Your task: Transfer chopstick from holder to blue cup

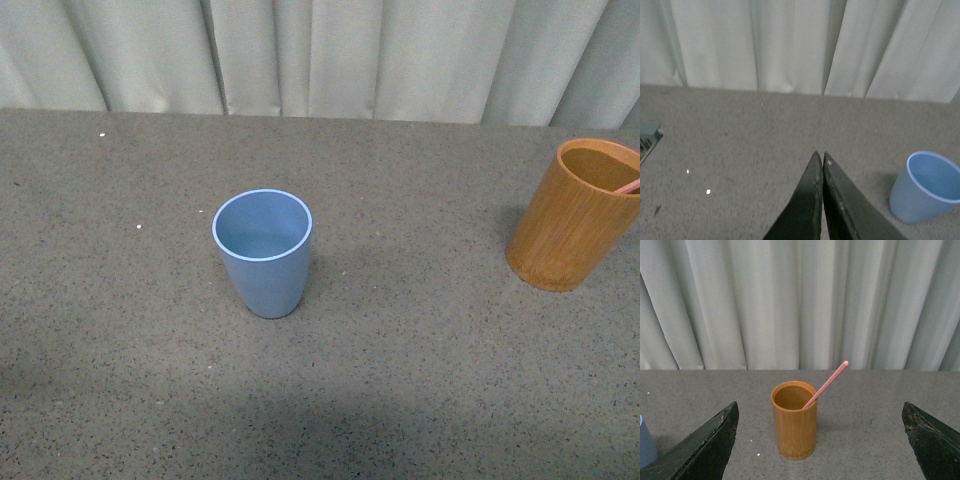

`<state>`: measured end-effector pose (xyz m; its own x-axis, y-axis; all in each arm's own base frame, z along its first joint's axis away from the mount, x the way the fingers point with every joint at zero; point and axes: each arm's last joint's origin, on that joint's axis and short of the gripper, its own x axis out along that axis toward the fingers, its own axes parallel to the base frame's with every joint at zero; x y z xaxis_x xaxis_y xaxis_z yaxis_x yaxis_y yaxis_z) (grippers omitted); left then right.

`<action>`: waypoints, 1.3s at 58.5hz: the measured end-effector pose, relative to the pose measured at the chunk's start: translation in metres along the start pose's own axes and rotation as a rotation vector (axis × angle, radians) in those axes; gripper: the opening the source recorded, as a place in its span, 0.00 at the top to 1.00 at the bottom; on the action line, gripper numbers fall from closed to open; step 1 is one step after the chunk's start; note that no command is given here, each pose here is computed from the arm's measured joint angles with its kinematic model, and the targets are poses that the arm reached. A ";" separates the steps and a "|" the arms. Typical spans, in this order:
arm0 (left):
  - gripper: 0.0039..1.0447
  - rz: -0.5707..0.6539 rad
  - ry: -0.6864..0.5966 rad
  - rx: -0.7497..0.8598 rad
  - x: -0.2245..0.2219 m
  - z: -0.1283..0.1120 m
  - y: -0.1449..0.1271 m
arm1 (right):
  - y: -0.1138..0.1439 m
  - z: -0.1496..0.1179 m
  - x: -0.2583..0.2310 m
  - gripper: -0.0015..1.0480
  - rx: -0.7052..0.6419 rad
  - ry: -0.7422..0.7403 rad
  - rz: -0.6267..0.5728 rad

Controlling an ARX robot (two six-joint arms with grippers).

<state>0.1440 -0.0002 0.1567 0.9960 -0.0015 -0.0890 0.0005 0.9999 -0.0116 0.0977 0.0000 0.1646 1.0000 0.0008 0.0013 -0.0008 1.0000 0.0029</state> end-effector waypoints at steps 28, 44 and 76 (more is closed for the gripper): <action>0.97 -0.001 -0.105 0.004 -0.048 0.009 0.000 | 0.000 0.000 0.000 0.09 0.000 0.000 0.000; 0.97 -0.001 -0.105 0.004 -0.048 0.009 0.000 | 0.000 0.000 0.000 0.09 0.000 0.000 0.000; 0.57 -0.001 -0.106 0.004 -0.048 0.009 0.000 | -0.010 0.009 0.022 0.09 0.235 0.281 -0.602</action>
<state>0.0967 -0.0001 0.1700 0.9999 -0.0011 0.0170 0.0013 1.0000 -0.0074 0.1193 -0.0105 0.1738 0.7891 -0.5201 -0.3269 0.5843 0.7997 0.1382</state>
